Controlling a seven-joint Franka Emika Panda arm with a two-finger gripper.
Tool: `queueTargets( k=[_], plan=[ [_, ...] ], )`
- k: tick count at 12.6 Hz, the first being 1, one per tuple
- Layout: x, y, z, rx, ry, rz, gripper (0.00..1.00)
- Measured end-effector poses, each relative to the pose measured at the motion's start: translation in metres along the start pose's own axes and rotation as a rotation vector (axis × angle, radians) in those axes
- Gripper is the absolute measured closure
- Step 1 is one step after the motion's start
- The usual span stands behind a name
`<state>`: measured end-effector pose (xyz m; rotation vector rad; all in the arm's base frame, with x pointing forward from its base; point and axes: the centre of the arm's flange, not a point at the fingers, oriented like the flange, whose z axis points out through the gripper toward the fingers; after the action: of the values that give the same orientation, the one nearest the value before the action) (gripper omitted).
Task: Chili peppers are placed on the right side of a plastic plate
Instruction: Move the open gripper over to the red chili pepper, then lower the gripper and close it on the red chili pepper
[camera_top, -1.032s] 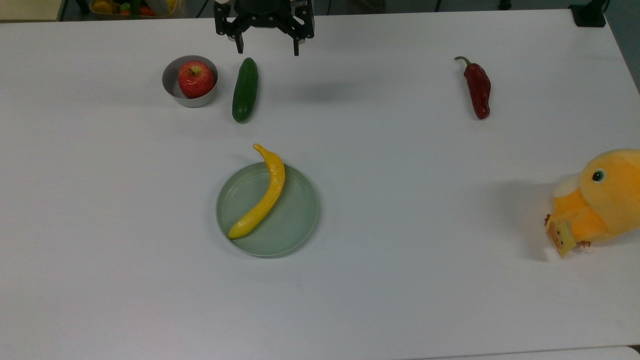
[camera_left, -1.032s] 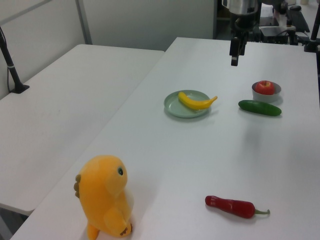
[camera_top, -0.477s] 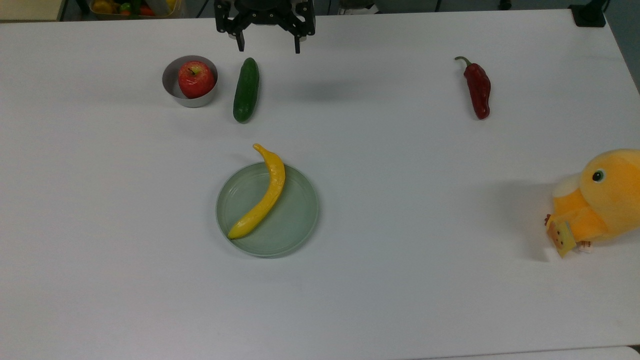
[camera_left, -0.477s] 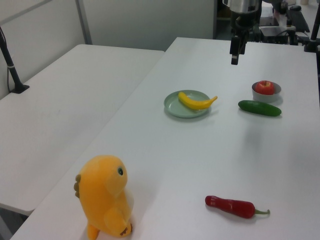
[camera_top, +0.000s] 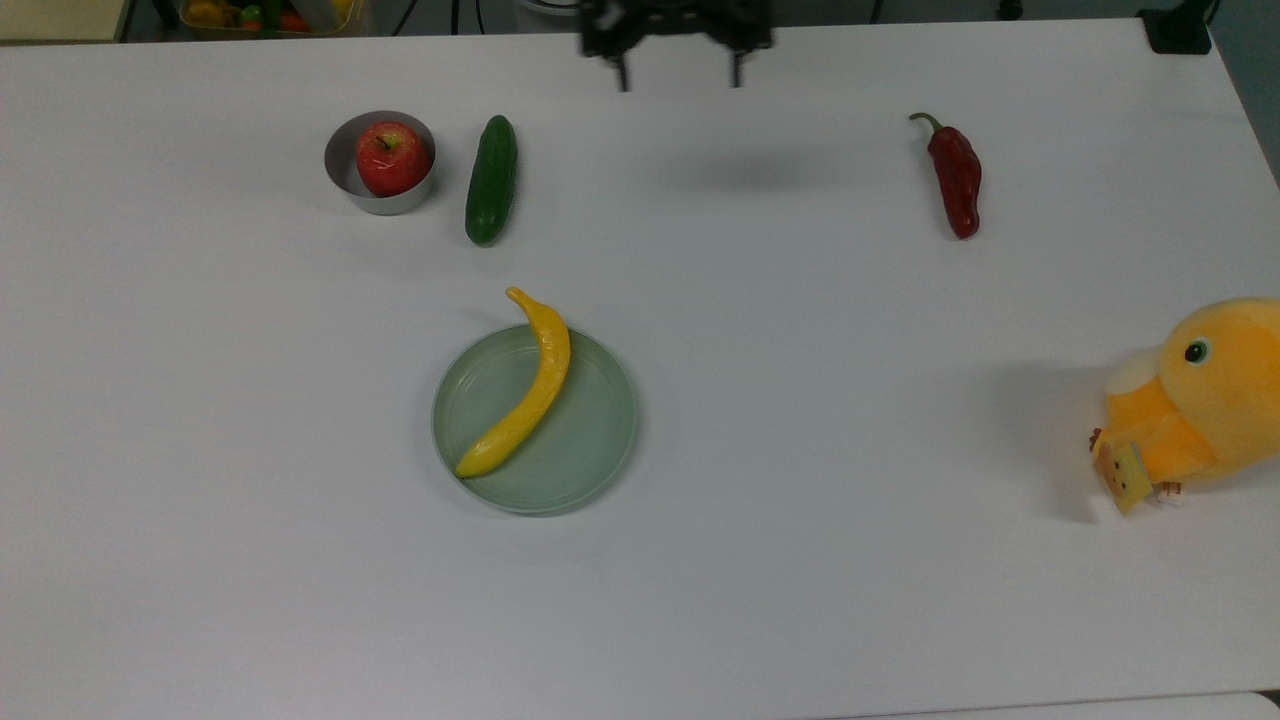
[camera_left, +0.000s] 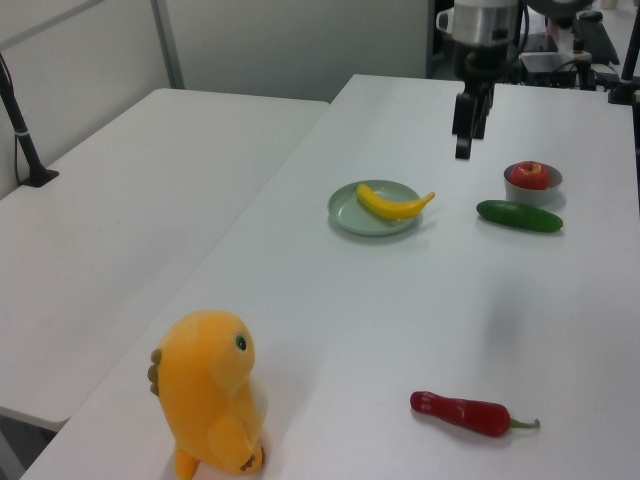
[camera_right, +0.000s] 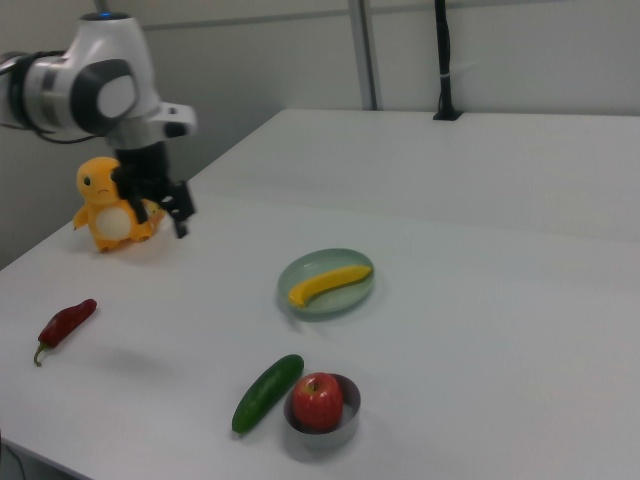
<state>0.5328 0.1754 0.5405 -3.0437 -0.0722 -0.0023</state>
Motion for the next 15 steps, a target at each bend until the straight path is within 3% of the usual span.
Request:
queueTargets(
  k=[4, 7, 12, 15],
  plan=[
    [-0.042, -0.142, 0.040, 0.029, -0.007, -0.029, 0.00],
    [-0.062, -0.206, 0.084, 0.056, -0.032, -0.040, 0.00],
    [-0.097, -0.277, 0.194, -0.063, -0.052, -0.076, 0.00],
    [-0.102, -0.295, 0.250, -0.129, -0.047, -0.086, 0.00]
  ],
)
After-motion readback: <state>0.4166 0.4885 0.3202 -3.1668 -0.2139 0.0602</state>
